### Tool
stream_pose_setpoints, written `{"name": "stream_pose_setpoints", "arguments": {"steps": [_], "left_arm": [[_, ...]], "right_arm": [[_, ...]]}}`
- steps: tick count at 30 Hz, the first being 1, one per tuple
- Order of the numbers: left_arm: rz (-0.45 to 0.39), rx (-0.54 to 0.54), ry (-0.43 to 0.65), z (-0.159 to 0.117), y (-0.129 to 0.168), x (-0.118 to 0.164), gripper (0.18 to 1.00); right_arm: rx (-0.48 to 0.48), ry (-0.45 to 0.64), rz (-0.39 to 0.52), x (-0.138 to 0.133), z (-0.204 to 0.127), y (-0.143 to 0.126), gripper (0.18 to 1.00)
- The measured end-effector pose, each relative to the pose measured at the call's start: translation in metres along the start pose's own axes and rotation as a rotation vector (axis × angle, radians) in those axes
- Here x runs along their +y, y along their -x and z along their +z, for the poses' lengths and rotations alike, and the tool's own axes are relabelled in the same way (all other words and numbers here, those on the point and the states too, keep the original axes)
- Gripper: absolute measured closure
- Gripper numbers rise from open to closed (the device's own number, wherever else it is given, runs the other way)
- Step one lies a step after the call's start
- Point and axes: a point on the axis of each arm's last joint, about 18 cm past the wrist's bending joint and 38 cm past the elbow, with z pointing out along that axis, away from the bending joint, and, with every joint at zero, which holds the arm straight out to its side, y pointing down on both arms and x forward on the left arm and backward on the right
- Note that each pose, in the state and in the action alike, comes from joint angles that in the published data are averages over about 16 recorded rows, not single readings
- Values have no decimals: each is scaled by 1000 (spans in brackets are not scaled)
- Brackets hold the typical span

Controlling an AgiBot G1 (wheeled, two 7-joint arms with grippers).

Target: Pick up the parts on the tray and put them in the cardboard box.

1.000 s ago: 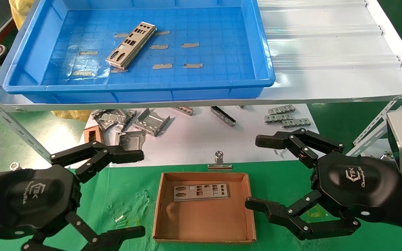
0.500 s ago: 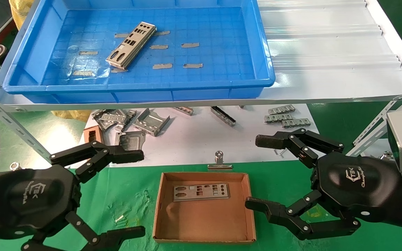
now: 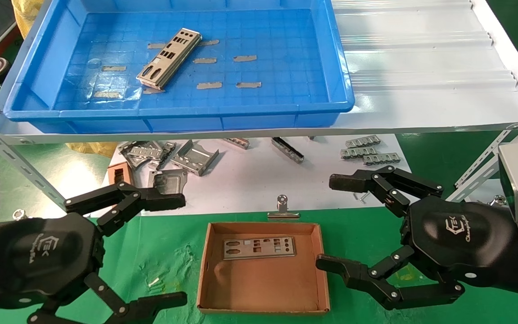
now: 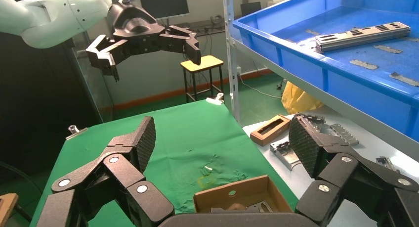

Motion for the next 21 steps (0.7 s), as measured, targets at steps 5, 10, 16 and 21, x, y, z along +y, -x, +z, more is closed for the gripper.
{"name": "stream_pose_setpoints", "arguments": {"steps": [5,10,16,21], "left_arm": [[0,0,0,0,0,0,184],[0,0,0,0,0,0,184],[0,0,0,0,0,0,184],[0,0,0,0,0,0,184]], "right_arm": [[0,0,0,0,0,0,179],[0,0,0,0,0,0,179],[0,0,0,0,0,0,179],[0,0,0,0,0,0,179]]}}
